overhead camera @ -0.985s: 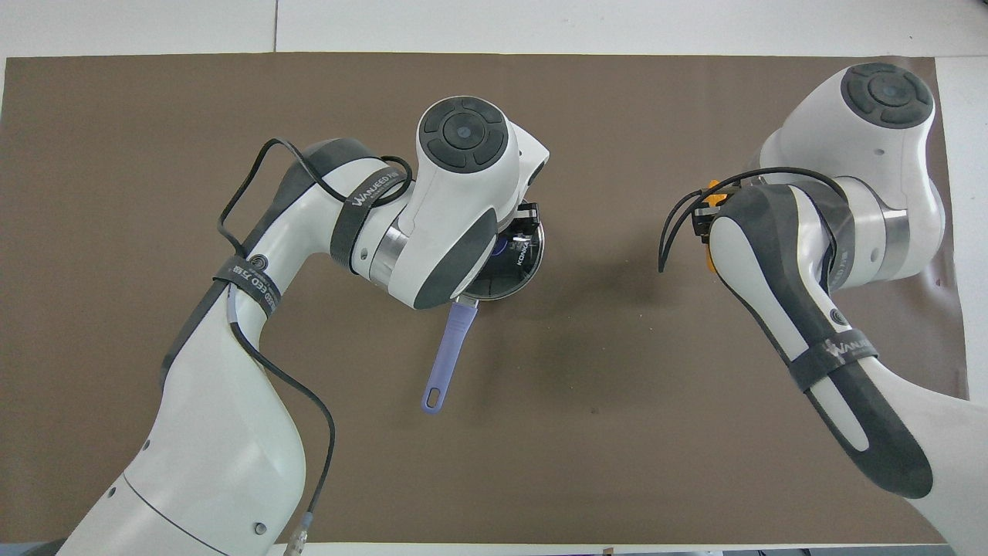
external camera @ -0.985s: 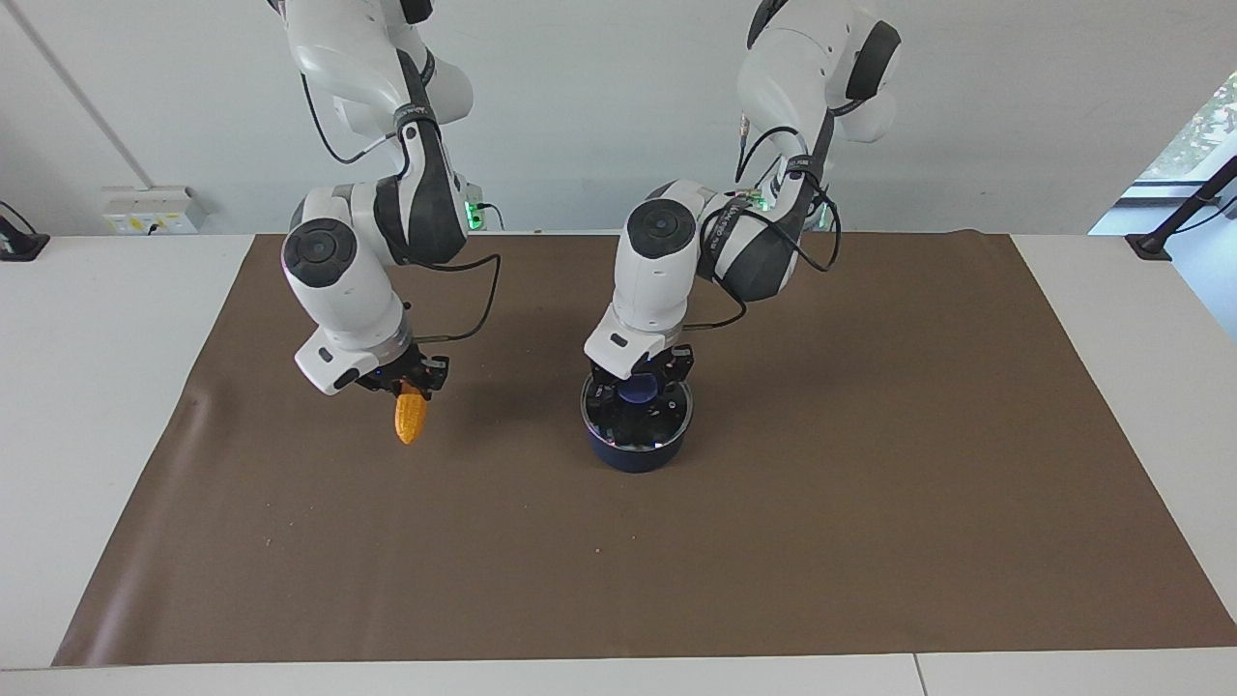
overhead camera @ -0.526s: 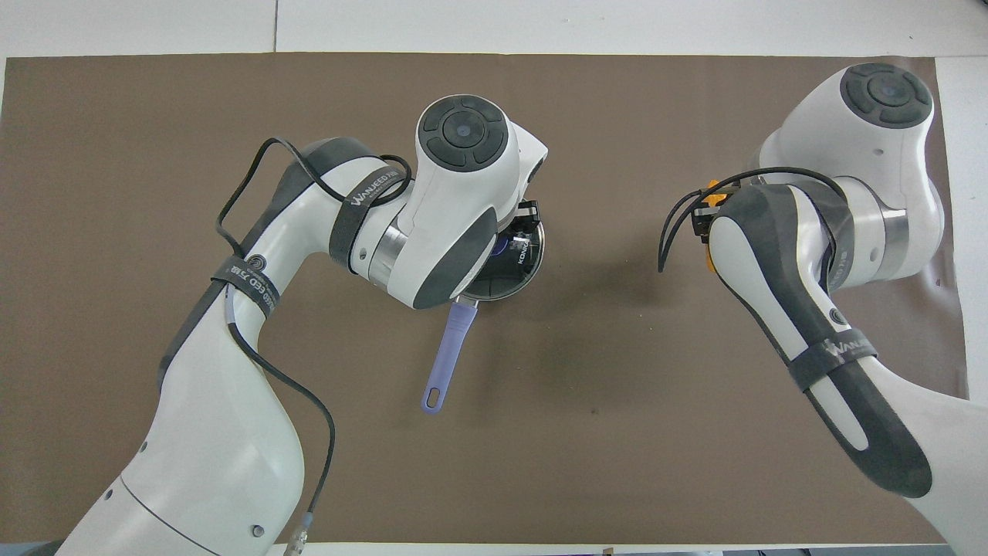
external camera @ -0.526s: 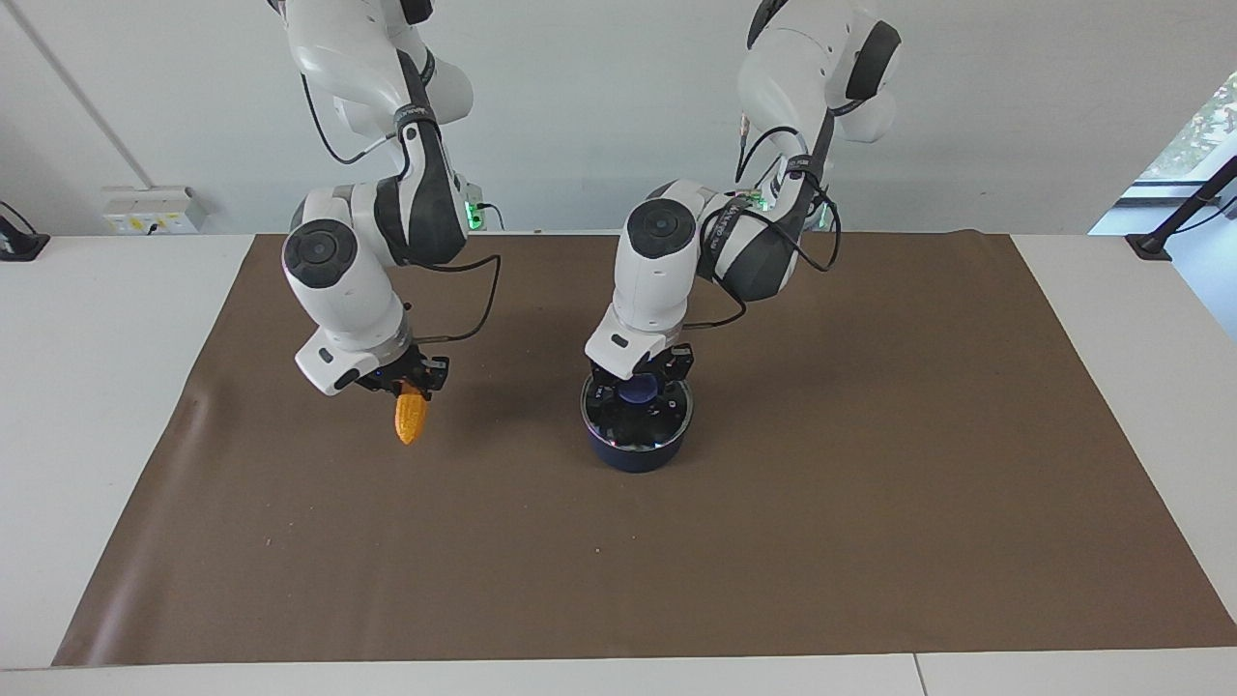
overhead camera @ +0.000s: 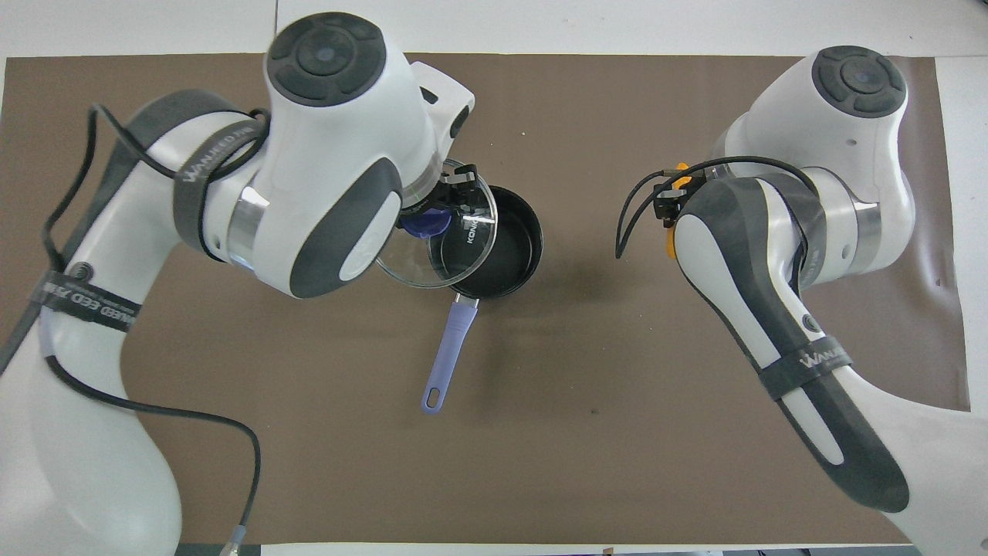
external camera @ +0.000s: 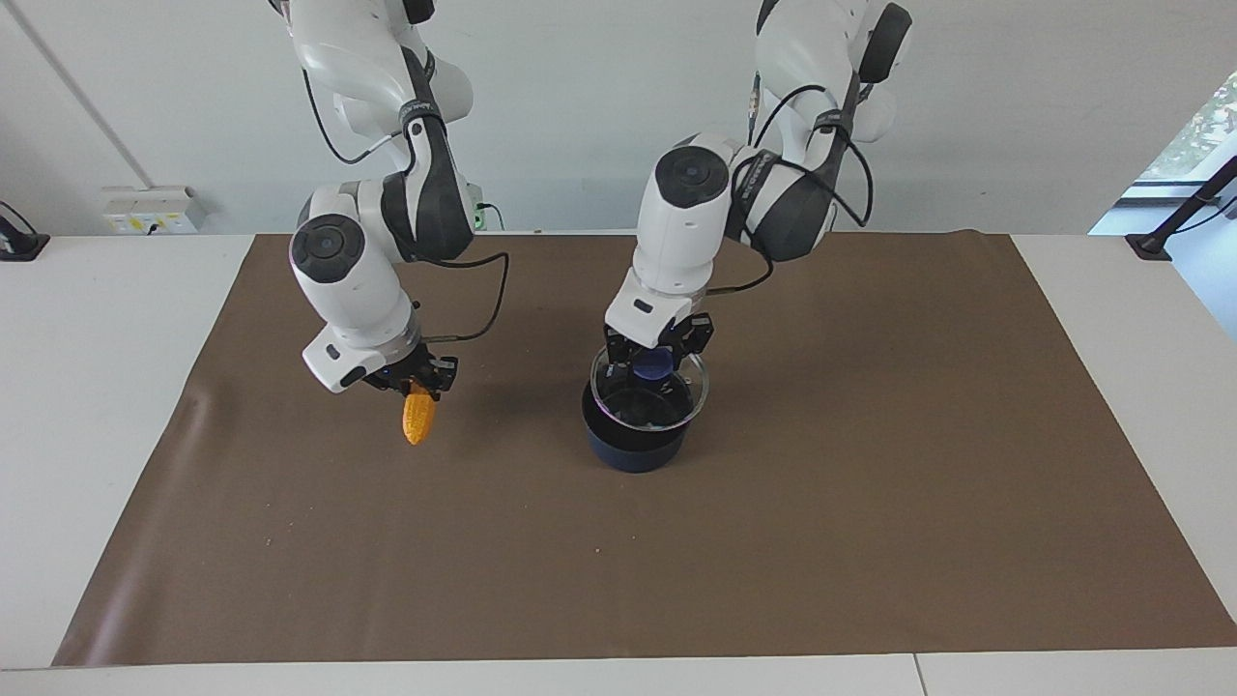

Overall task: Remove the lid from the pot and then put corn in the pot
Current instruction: 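Lift the lid with the left gripper while the right gripper carries the corn, then lower the corn into the pot and open the right gripper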

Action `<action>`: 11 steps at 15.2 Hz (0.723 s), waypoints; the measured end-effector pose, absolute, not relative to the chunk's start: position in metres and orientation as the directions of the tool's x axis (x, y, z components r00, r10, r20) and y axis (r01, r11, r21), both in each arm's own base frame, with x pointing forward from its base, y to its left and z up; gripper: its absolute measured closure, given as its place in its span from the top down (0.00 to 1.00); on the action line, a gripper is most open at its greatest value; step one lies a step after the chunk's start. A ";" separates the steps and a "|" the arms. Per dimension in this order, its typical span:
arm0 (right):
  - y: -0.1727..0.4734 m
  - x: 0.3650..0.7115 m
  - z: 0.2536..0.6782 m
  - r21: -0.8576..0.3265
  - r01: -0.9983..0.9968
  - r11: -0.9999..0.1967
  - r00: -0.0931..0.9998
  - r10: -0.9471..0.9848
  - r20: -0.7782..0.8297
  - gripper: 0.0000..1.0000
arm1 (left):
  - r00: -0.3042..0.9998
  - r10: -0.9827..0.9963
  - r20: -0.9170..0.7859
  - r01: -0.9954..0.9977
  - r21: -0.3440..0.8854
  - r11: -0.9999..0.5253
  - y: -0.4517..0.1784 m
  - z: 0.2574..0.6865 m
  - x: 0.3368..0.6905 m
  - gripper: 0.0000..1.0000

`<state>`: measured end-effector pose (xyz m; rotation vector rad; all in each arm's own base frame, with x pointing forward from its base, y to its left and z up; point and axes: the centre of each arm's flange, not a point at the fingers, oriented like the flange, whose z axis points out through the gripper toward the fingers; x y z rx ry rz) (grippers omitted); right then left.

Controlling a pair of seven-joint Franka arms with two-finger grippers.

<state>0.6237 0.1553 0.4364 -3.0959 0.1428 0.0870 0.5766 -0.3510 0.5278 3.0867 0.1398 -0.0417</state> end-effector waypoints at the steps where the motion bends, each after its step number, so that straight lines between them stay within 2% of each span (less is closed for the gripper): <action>1: 0.178 0.623 0.442 -0.045 -0.114 -0.992 0.993 -0.112 -0.048 0.38 | 0.997 0.065 -0.035 0.066 0.047 -0.997 -0.326 0.536 0.584 0.68; 3: 0.233 0.616 0.447 -0.054 -0.139 -0.989 0.990 -0.138 -0.036 0.38 | 0.998 0.015 -0.057 0.017 0.043 -0.999 -0.262 0.540 0.605 0.68; 6: 0.322 0.599 0.443 -0.055 -0.138 -0.989 0.990 -0.137 -0.026 0.38 | 0.994 -0.064 -0.087 -0.059 0.053 -0.997 -0.150 0.519 0.632 0.68; 9: 0.378 0.588 0.413 -0.048 -0.123 -0.991 0.992 -0.122 -0.023 0.38 | 0.991 -0.123 -0.060 -0.118 0.071 -0.990 -0.046 0.468 0.633 0.68; 11: 0.382 0.595 0.399 -0.055 -0.124 -0.991 0.992 -0.124 -0.006 0.38 | 0.991 -0.132 -0.032 -0.130 0.068 -0.989 -0.008 0.426 0.621 0.68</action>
